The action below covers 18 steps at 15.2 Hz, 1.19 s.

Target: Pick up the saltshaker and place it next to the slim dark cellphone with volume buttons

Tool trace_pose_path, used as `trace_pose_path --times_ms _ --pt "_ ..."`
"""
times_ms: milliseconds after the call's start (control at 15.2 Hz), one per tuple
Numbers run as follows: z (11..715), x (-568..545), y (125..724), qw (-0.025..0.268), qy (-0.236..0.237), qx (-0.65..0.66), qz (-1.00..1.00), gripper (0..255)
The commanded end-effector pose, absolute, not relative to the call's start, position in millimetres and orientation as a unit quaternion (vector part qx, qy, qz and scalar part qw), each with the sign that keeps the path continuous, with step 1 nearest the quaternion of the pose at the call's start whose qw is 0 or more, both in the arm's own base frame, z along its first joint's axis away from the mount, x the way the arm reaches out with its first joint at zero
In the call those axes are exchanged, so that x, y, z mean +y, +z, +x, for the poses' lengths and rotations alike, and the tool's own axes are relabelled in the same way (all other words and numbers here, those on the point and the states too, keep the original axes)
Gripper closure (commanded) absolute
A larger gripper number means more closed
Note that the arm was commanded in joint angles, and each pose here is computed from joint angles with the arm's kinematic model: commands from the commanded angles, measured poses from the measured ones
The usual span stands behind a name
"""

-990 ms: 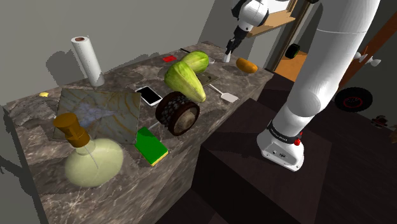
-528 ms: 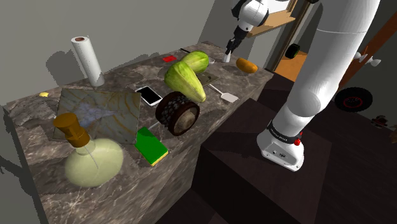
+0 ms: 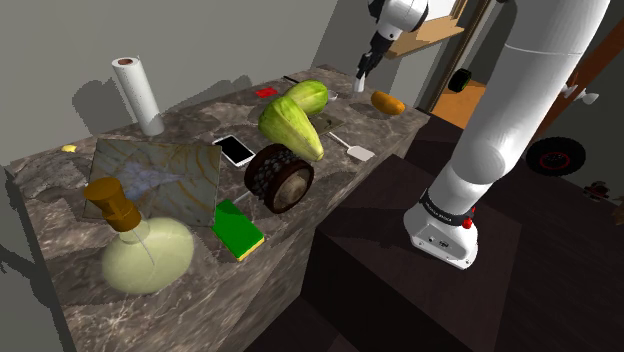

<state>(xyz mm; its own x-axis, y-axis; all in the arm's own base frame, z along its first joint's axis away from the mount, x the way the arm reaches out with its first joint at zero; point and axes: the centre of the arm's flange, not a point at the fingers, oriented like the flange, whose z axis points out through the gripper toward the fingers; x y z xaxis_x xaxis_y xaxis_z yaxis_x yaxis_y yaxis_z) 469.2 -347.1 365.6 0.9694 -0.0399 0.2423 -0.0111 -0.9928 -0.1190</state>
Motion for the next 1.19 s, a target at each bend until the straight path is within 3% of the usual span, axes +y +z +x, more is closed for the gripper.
trace_pose_path --times_ms 0,1122 --pt "470.5 -346.9 376.3 0.058 -0.123 0.013 -0.991 255" --pt "470.5 -346.9 466.1 0.058 -0.123 0.013 -0.991 255"
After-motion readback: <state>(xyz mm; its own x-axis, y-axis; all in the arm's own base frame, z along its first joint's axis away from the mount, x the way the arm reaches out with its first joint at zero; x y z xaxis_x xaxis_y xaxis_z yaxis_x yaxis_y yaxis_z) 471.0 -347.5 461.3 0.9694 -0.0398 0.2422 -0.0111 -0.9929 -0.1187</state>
